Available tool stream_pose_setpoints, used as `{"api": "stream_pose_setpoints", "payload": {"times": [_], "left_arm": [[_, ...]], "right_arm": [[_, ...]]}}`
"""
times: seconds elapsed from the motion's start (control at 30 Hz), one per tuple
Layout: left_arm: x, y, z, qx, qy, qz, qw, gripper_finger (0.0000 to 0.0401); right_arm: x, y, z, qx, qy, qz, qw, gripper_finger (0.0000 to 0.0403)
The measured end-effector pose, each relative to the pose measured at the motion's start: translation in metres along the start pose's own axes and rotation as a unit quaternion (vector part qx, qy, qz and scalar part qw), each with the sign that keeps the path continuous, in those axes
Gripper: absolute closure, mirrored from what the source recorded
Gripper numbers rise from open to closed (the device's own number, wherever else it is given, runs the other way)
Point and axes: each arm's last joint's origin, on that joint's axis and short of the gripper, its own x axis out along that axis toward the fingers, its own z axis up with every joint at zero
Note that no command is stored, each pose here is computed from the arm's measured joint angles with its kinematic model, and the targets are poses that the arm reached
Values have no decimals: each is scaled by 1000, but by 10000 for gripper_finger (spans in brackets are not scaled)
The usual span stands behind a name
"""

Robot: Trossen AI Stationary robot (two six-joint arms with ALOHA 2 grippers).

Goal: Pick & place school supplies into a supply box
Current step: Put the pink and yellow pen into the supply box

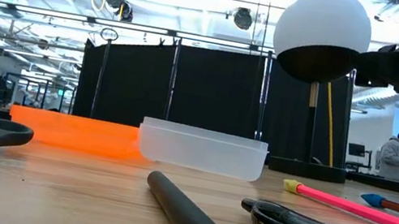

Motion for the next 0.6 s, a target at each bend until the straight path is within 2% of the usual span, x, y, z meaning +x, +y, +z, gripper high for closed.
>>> {"api": "stream_pose_setpoints", "payload": {"times": [0.2,0.6], "left_arm": [[16,-6,0,-4,-5,16,1000,192],[47,-12,0,-9,5,88,996,188]], "right_arm": [[0,0,0,-14,0,0,1000,403],[0,0,0,-1,0,0,1000,403]]}}
